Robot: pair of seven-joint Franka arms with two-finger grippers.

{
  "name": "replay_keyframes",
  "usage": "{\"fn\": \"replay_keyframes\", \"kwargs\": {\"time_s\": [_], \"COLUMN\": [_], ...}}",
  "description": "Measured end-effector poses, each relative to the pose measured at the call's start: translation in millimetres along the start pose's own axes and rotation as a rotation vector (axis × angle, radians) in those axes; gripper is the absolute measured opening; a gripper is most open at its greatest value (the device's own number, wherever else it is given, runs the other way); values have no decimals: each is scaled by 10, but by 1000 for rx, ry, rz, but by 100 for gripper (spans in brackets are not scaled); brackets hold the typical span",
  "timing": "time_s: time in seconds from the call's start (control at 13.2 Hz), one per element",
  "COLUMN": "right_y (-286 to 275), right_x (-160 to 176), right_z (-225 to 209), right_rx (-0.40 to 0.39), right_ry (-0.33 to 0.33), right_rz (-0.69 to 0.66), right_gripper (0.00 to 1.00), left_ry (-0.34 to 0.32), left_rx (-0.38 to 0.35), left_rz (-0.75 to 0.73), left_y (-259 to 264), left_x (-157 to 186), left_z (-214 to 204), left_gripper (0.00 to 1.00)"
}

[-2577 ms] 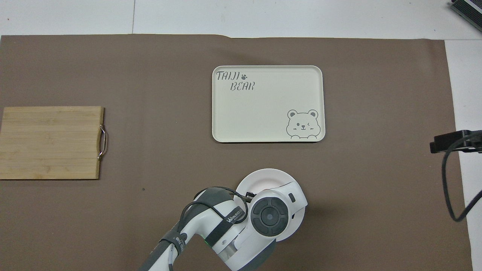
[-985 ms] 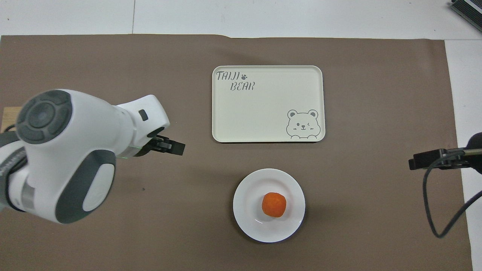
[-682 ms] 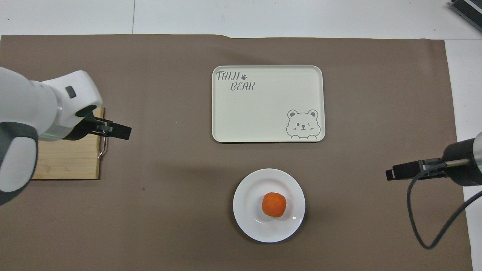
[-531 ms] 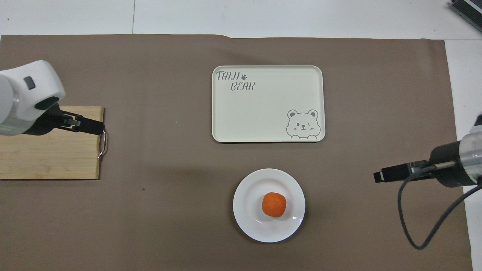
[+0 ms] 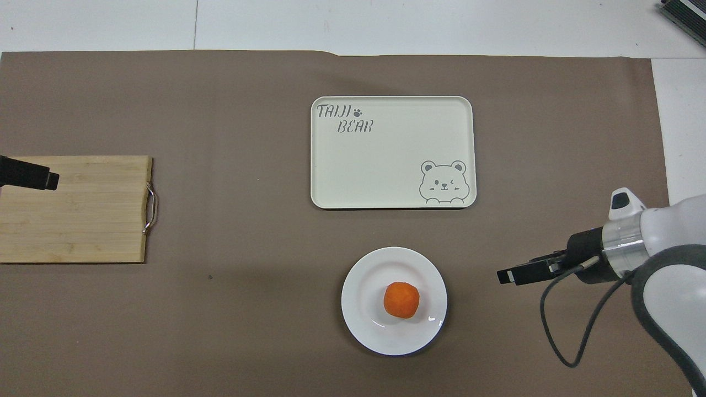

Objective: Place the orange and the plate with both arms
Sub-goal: 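Hook the right gripper onto the plate rim farthest from the orange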

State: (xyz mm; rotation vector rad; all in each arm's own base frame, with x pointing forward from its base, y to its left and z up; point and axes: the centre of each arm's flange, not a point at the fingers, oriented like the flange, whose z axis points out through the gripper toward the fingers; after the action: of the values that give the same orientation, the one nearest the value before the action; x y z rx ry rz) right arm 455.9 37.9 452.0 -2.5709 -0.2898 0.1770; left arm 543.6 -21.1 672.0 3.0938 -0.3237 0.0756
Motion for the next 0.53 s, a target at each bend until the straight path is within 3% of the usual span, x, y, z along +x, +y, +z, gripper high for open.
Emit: {"fn": "replay_keyframes", "kwargs": {"time_s": [0.3,0.53], "right_y": [168,307], "right_x": [-120,-222], "right_z": [431,800], "right_rx": [79,167], "right_ry": [4,45], "right_rz": [-20,-24], "right_gripper": [100,100], "left_ry": [-29,-44], "left_rx": [-3,-6], "left_rz": [0,13], "left_y": [-108,-44], "left_x": [53,31], "left_z": [61,59], "left_gripper": [100,100]}}
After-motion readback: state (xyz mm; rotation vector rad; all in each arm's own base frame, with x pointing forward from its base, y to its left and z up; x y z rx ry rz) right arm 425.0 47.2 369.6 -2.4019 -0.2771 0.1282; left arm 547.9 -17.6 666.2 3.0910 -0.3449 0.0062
